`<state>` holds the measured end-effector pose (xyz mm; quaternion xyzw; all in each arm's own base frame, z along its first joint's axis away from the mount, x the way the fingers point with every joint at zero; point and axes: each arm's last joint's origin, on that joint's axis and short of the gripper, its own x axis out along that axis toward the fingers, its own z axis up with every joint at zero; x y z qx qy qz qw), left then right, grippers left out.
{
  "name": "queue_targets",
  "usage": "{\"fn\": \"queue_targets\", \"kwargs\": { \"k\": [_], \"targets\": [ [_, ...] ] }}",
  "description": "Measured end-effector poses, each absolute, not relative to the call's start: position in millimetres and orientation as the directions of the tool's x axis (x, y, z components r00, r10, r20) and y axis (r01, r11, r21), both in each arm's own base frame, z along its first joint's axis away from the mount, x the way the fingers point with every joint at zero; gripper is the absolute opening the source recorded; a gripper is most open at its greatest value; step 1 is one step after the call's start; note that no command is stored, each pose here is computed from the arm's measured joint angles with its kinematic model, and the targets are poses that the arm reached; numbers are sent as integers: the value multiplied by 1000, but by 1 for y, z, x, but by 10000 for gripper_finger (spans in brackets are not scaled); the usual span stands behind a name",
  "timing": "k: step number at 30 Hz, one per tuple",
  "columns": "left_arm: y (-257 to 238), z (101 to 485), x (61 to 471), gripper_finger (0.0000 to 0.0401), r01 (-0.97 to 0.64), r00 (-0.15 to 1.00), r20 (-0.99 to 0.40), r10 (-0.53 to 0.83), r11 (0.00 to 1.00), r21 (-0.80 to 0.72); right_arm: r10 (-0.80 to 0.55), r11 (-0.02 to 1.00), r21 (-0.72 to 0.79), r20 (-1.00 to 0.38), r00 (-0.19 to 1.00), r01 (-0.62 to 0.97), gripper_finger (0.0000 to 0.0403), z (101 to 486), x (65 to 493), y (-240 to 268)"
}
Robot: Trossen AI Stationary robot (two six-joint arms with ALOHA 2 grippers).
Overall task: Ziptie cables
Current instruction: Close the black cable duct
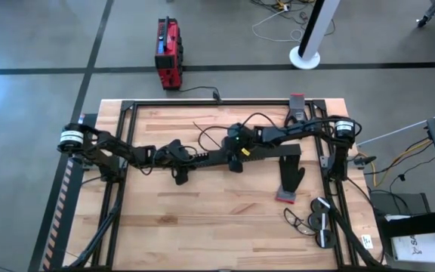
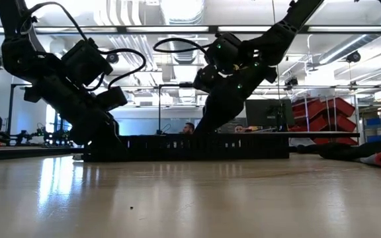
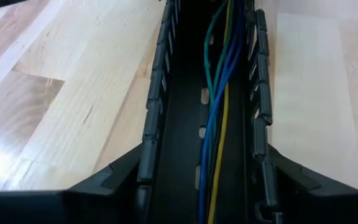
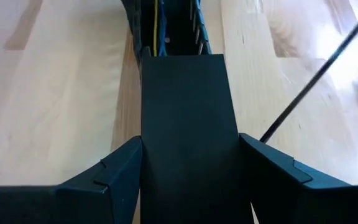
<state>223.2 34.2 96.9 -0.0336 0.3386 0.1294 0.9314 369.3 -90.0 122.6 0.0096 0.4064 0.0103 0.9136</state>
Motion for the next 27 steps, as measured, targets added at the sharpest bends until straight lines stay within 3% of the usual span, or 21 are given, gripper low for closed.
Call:
{"fn": "queue_targets", "kwargs": {
  "k": [4,21,27],
  "targets": [
    [34,98,224,220,-259,746,-631,214,966,21,123,992,81,-725,677,-92,218,123,370,-86],
    [37,101,243,214,-236,753,-623,212,971,46,186,966,17,-733,654,-257,217,123,372,-65],
    [37,101,242,221,-247,756,-619,213,968,31,43,990,-58,-754,656,-131,217,123,373,-68]
  ]
}}
